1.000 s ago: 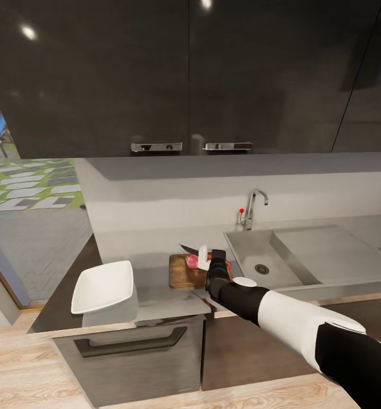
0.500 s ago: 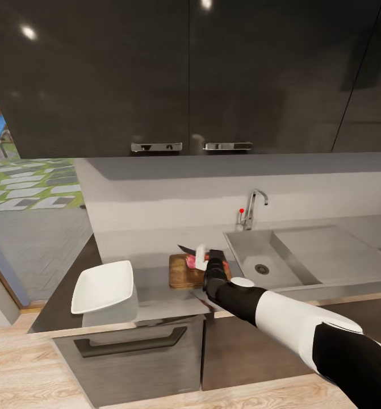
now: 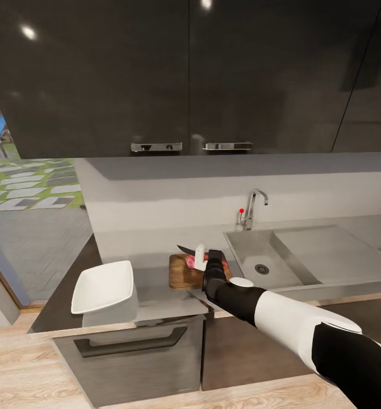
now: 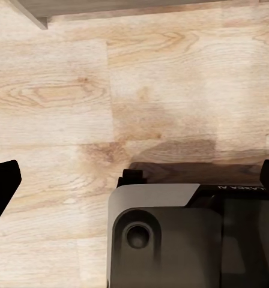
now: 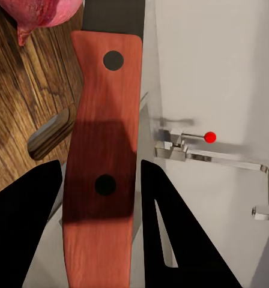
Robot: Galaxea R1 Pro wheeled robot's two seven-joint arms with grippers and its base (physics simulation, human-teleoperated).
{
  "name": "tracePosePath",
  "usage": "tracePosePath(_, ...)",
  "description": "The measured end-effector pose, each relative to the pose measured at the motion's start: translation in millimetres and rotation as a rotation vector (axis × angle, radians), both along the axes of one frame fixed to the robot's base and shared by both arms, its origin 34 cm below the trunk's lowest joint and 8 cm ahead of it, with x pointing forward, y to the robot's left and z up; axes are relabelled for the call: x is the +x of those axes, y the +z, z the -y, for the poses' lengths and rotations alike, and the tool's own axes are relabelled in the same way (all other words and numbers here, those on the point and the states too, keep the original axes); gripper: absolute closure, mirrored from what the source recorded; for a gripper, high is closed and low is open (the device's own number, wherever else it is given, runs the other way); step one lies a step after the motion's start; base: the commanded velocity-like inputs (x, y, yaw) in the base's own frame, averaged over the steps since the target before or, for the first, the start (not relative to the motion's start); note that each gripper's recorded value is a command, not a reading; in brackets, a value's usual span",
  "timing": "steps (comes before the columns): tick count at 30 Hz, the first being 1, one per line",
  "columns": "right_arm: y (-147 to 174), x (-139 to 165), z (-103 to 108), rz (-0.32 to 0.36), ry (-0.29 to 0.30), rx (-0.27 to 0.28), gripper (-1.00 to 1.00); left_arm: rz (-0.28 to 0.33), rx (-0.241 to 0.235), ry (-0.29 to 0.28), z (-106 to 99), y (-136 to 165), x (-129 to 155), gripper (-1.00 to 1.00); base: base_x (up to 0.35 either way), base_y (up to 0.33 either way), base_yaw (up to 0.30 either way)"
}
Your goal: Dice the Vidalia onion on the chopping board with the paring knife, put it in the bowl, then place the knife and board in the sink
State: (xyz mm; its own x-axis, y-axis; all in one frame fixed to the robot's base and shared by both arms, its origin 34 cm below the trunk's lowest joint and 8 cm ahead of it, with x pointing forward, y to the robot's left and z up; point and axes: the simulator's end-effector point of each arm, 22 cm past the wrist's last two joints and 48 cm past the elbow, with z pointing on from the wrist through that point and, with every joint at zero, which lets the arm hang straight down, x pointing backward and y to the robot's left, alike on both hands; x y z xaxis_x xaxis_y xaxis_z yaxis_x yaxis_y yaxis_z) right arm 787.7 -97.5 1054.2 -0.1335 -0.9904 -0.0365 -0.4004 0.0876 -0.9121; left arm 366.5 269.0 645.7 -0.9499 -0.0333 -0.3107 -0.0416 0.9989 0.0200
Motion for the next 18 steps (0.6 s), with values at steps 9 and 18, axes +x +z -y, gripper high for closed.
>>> tracePosePath(9,-0.5,-0.6,0.0,-0.003,0.0,0.0,1.0,0.0,0.001,0.0,-0.3,0.2,-0.1,-1.0,0.04,0.0,0.0)
tracePosePath(18,-17.2,-8.1,0.3,-0.084,-0.001,0.011,1.0,0.0,0.0,0.0,0.5,0.0,0.0,-1.0,0.095,0.0,0.0)
